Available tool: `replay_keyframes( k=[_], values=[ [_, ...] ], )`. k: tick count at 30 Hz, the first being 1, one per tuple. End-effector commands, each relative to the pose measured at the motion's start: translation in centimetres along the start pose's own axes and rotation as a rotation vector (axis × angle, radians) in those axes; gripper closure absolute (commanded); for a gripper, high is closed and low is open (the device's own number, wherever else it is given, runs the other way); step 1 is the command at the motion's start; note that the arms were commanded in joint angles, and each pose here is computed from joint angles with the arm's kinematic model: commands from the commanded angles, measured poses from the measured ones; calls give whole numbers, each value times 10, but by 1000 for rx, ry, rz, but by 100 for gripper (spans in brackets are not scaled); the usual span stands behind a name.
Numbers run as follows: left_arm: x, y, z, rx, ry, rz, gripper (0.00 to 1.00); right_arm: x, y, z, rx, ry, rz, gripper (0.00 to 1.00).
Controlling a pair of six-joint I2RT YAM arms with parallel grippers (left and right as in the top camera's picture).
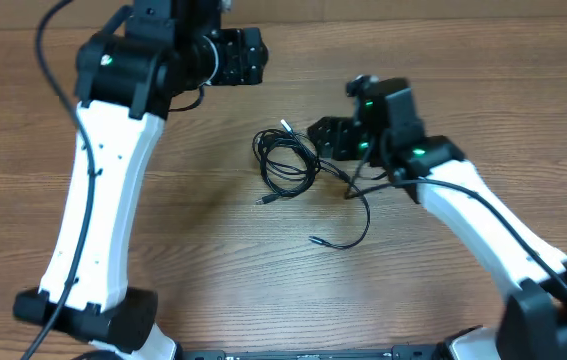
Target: Untangle cables
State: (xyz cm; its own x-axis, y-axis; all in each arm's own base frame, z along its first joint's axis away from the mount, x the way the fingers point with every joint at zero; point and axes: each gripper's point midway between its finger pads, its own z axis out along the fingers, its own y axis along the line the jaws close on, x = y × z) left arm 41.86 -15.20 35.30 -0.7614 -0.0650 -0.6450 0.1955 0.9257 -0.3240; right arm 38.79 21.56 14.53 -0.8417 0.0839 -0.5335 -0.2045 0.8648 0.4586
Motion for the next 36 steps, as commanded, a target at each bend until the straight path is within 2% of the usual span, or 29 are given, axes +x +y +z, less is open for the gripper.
replay_keyframes(
  k=[1, 3, 6, 7, 9, 11, 14, 20, 24, 28, 29, 30, 32, 33, 36],
  values=[
    [-8, 6, -20, -59, -56, 14, 20, 15, 12, 23, -4, 56, 115, 27],
    [-4, 7, -20, -63, -40, 12, 20, 28, 17, 39, -4, 89, 185, 27],
    [-2, 8, -20, -65, -31, 11, 20, 34, 27, 46, -19, 99, 197, 12],
    [-2, 8, -20, -66, -29, 11, 19, 36, 30, 47, -24, 103, 171, 8],
    [-1, 8, -20, -67, -25, 11, 19, 42, 42, 50, -52, 107, -46, 7],
    [0, 8, -20, -65, -22, 10, 17, 54, 50, 53, -72, 128, -292, 7],
    [3, 9, -20, -68, -9, 8, 14, 68, 45, 54, -47, 167, -522, 7],
    [9, 10, -20, -75, 13, 4, 12, 56, 19, 57, 97, 145, -759, 23],
    [11, 11, -20, -77, 23, 3, 12, 47, 12, 58, 144, 133, -925, 27],
    [15, 12, -20, -83, 40, 5, 12, 47, 6, 59, 174, 141, -957, 29],
    [16, 13, -20, -83, 43, 8, 12, 48, 6, 60, 172, 145, -951, 31],
    [17, 13, -20, -84, 45, 11, 12, 50, 6, 61, 168, 149, -943, 38],
    [17, 13, -20, -84, 46, 10, 12, 52, 5, 65, 164, 154, -912, 81],
    [16, 13, -20, -84, 45, 10, 12, 53, 4, 67, 165, 152, -890, 96],
    [17, 13, -20, -85, 48, 10, 12, 55, 2, 71, 169, 154, -843, 96]
  ],
)
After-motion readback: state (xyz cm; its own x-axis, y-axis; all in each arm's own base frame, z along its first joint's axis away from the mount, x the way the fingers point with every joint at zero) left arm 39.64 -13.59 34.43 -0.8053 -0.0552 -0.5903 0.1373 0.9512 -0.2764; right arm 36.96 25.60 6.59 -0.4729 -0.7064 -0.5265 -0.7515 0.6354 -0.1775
